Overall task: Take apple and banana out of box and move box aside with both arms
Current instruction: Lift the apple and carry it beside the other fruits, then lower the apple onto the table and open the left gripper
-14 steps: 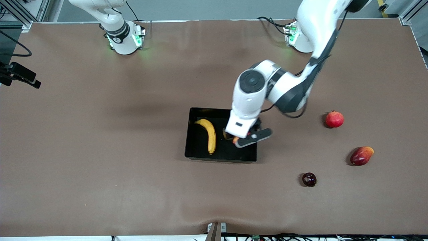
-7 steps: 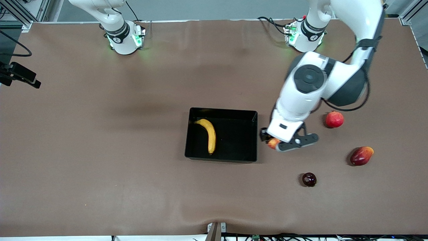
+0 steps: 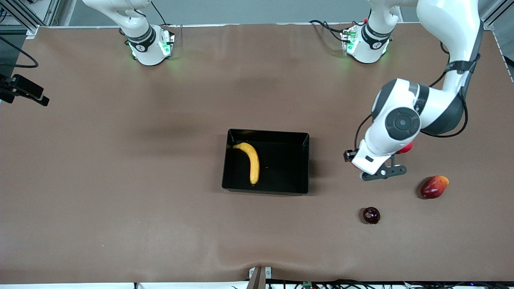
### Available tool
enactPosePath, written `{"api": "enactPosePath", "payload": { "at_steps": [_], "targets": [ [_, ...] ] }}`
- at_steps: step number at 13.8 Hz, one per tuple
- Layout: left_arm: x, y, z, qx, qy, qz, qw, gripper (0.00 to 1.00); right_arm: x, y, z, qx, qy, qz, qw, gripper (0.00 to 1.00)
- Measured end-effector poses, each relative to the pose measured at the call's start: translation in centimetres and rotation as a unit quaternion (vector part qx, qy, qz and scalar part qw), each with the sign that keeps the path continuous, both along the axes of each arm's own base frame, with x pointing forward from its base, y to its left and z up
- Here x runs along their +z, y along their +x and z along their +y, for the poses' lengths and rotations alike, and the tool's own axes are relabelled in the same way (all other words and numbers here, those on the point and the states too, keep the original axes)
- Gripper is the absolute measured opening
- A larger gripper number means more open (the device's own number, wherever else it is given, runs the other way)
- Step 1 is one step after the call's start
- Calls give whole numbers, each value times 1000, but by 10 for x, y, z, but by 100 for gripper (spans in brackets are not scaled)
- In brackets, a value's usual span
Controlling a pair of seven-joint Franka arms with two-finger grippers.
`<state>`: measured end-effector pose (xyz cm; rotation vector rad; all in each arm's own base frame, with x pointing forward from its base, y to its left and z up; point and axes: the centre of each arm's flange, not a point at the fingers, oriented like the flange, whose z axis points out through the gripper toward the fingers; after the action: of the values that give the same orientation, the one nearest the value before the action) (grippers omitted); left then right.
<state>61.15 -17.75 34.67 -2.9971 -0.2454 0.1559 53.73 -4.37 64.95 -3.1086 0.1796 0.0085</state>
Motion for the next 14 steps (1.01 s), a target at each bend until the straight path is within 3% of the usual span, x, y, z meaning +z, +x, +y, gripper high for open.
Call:
{"api": "enactPosePath", "payload": {
  "at_steps": [4,7,14],
  "targets": [
    [-30,6,60,13,1,18,1000,77,0,0,0,0,0,0,1000,100],
    [-49,10,91,17,-7,4,1000,77,0,0,0,0,0,0,1000,100],
    [-76,8,187,-42,-34,-5,999,77,0,0,0,0,0,0,1000,100]
  ]
}}
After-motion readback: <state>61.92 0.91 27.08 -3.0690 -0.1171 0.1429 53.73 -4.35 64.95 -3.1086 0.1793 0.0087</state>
